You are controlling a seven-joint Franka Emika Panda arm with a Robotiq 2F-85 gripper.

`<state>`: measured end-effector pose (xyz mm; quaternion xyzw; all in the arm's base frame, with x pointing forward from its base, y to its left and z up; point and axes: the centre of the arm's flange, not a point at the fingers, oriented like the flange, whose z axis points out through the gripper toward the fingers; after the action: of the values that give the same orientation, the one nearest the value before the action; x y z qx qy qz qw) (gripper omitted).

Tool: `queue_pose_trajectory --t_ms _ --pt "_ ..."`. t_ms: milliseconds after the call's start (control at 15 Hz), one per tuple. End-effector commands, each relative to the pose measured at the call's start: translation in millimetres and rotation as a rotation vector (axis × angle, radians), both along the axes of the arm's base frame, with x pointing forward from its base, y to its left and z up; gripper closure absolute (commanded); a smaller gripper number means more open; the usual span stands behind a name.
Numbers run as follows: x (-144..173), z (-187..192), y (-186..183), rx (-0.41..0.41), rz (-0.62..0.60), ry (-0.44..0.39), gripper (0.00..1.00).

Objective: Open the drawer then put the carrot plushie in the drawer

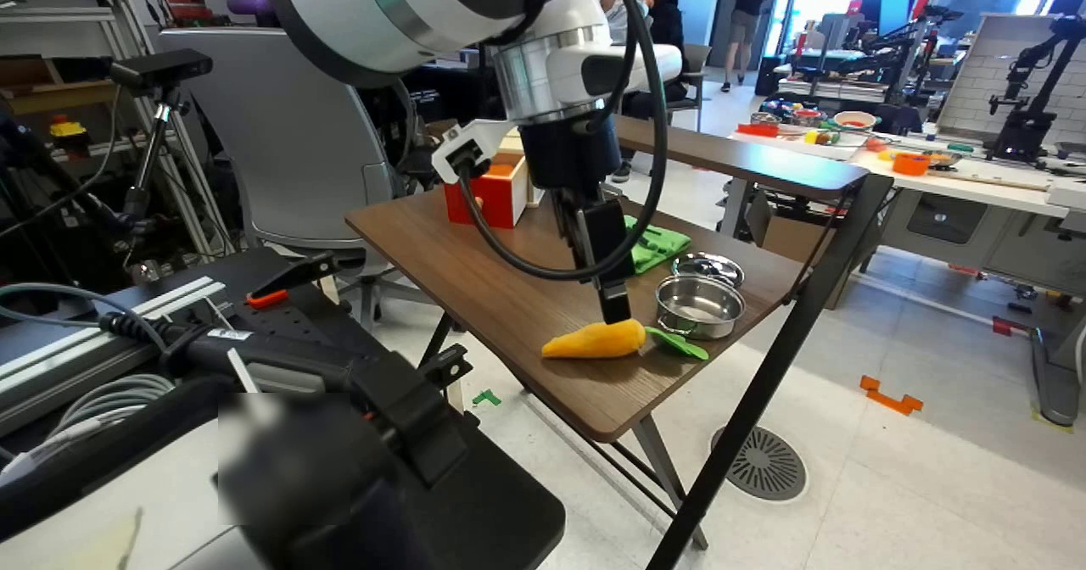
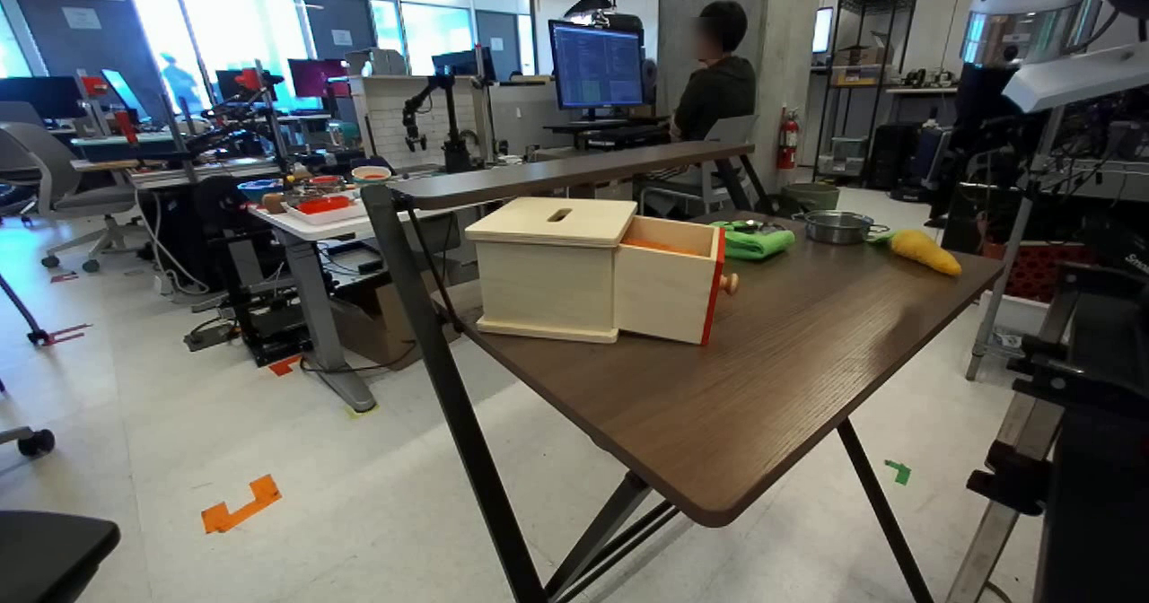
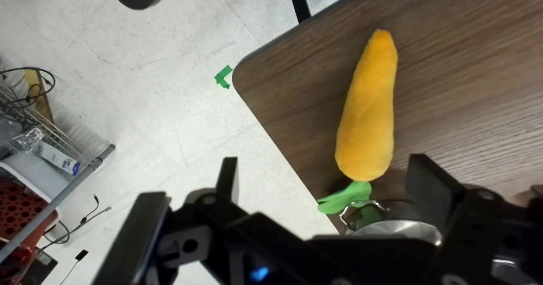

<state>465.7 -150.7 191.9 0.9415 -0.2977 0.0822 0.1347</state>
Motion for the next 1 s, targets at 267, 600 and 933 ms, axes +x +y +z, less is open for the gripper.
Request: queue_pose_trajectory --t_ms 267,600,933 --pt "29 -40 11 -0.034 0.015 -0.049 0.00" --pt "33 -58 24 0.022 0.010 -0.050 0.00" --pt "31 -67 23 0.067 -0.022 -0.038 0.34"
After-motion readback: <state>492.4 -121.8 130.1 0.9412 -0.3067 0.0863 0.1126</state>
